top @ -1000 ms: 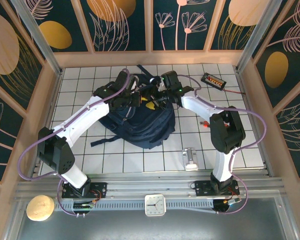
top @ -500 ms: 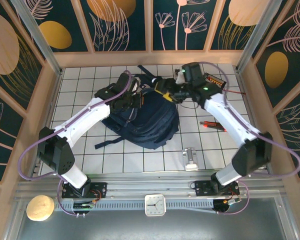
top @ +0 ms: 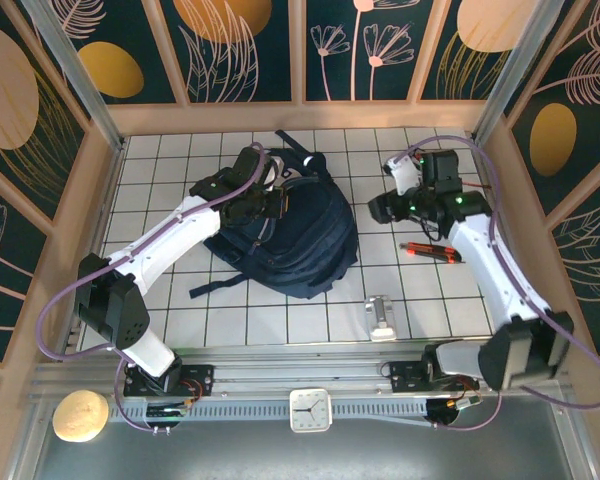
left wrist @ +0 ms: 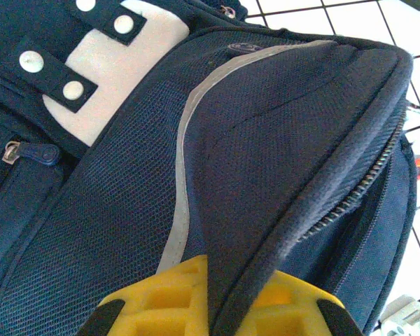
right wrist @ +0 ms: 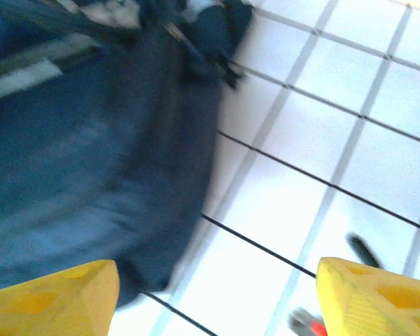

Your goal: Pack the student bag

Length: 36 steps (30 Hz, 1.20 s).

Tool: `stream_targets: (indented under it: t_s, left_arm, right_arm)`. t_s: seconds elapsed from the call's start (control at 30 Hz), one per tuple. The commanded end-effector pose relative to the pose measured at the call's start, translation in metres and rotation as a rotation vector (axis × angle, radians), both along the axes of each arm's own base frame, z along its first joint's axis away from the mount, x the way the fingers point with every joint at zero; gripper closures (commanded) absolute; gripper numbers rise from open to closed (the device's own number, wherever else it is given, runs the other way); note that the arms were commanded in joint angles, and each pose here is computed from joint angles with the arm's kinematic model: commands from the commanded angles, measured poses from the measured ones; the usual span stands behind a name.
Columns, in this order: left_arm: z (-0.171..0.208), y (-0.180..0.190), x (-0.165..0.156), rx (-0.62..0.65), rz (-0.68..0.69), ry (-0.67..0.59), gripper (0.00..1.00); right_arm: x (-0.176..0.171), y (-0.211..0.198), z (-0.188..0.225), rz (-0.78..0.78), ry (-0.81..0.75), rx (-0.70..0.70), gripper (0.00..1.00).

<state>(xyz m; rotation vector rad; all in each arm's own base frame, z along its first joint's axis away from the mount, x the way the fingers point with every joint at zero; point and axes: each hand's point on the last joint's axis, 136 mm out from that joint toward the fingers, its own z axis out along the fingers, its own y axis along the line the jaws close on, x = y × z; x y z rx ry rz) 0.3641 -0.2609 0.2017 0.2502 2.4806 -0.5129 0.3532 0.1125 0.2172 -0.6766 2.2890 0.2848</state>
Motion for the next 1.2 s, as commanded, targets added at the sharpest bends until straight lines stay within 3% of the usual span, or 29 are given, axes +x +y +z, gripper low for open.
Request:
stream_targets:
  t_s: [0.0, 0.23, 0.53, 1.17]
  left_arm:
    - [0.015, -0.007, 0.008, -0.044, -0.04, -0.073, 1.0]
    - [0.014, -0.01, 0.005, -0.044, -0.085, -0.067, 1.0]
    - [0.003, -0.012, -0.004, -0.06, -0.113, -0.024, 1.0]
    - [-0.017, -0.009, 0.004, -0.071, -0.121, 0.041, 1.0]
  right_arm:
    - [0.0, -0.026, -0.048, 0.098, 0.118, -0.179, 0.29]
    - [0.017, -0.085, -0.113, -0.037, 0.302, -0.348, 0.38]
    - [0.04, -0.129, -0.153, -0.146, 0.411, -0.481, 0.41]
    - [0.06, -0.156, -0.193, -0.192, 0.477, -0.48, 0.41]
